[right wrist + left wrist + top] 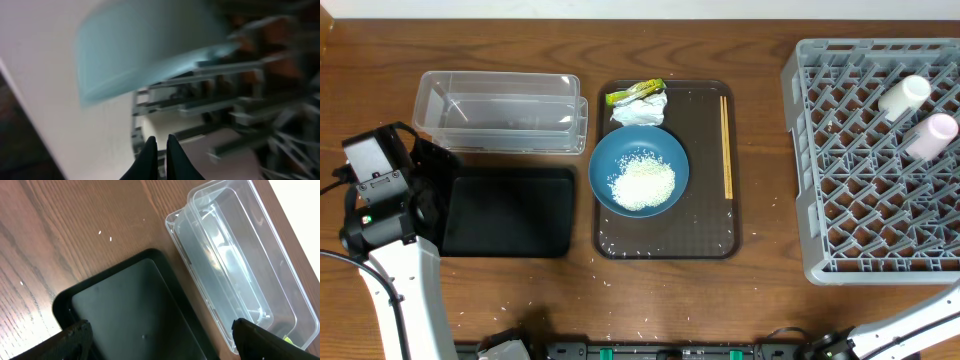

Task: Sort waste into correct bins and load items into the dishwasher rack
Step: 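Open the right gripper and retract the right arm toward the front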

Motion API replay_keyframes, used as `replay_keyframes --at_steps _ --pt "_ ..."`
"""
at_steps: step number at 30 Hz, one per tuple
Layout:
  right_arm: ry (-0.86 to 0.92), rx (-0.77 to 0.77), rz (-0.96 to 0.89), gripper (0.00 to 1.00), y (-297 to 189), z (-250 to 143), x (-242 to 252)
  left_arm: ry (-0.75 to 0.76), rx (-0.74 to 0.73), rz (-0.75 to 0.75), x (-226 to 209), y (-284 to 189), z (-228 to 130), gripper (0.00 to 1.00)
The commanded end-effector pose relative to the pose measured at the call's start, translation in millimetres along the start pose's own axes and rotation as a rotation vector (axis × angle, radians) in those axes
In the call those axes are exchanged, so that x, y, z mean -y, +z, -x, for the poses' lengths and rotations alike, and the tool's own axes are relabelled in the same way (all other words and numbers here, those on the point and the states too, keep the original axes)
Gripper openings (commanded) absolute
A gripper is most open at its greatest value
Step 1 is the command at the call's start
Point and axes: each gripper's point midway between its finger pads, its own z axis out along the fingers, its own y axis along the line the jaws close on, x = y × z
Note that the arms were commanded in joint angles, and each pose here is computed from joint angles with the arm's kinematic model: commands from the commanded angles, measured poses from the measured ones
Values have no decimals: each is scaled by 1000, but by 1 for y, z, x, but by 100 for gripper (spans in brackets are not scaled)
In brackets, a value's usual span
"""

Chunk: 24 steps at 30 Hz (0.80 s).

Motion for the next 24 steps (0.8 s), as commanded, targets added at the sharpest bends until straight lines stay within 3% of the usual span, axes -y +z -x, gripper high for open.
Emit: replay_keyframes --at_steps 1,8,17,19,24 --pt "-96 86 -61 6 -30 9 -16 -11 29 -1 1 -6 9 92" --pt "-136 181 -139 5 -71 2 -54 -11 29 -1 1 -6 9 92" --pt "-338 223 -105 25 -90 -45 -148 -11 29 -1 1 -6 9 92" --pt "-345 271 -189 26 -88 -47 -148 -11 29 -1 1 -6 9 92" --pt "-305 410 -554 16 -83 -37 -101 -11 29 -1 1 -6 9 92"
